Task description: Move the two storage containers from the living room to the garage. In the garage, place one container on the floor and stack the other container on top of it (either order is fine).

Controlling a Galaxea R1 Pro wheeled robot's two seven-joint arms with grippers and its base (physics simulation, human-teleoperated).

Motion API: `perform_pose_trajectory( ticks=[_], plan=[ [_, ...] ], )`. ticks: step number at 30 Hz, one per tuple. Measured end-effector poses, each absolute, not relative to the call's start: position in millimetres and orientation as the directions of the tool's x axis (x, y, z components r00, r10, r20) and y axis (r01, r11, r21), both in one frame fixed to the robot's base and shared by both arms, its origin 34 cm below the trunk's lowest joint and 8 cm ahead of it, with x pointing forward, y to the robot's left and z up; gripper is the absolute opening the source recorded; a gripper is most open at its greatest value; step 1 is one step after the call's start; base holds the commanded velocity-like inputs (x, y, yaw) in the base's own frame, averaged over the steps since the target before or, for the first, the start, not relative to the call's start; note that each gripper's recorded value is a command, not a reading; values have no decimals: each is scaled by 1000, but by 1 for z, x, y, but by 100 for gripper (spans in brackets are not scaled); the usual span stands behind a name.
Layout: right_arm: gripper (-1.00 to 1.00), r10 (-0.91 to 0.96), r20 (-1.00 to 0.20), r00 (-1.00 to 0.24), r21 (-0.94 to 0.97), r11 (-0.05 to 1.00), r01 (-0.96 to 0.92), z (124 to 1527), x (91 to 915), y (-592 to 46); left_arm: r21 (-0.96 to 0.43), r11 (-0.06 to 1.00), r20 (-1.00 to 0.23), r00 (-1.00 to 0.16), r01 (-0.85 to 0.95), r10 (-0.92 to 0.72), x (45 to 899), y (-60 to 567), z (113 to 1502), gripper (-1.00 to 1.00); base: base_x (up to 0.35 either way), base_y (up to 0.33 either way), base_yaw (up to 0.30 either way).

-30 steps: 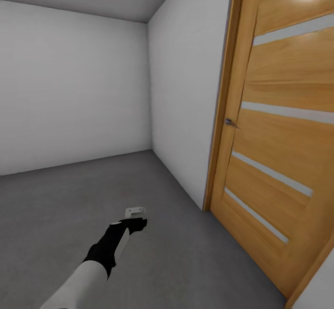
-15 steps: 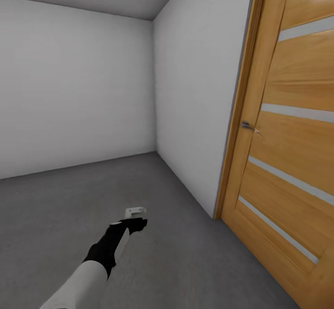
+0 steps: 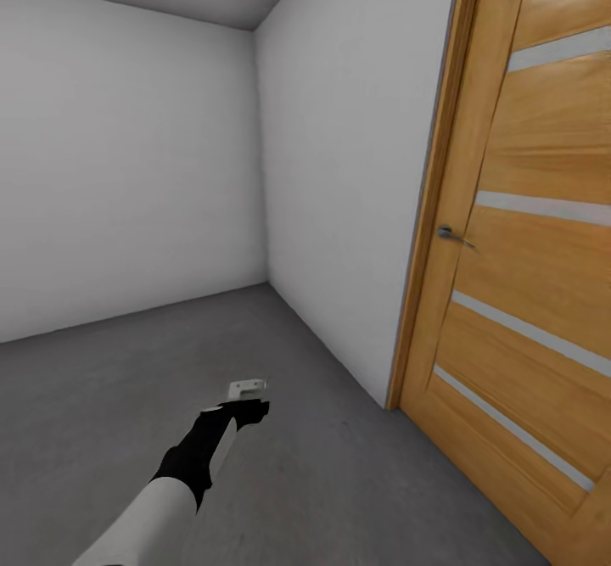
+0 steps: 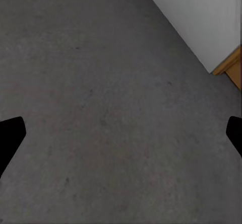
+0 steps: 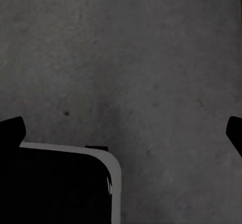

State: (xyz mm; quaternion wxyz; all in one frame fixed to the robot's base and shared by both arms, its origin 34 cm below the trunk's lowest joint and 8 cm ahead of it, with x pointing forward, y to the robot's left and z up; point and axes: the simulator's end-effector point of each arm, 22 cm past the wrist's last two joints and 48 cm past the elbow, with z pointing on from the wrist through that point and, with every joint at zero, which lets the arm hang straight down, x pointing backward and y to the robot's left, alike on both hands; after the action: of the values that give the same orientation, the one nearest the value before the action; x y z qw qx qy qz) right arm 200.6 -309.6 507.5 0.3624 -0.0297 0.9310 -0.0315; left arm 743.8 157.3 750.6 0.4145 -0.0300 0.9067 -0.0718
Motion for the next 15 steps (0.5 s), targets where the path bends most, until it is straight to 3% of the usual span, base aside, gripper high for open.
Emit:
perform_pose_trajectory(
  ticks=[15],
  plan=[
    [100,-78,-674,-735,-82,996,-30,508,201,-310,-155,988,-747,-655,5,-114,744,157,751,100,285,192,-276]
  ],
)
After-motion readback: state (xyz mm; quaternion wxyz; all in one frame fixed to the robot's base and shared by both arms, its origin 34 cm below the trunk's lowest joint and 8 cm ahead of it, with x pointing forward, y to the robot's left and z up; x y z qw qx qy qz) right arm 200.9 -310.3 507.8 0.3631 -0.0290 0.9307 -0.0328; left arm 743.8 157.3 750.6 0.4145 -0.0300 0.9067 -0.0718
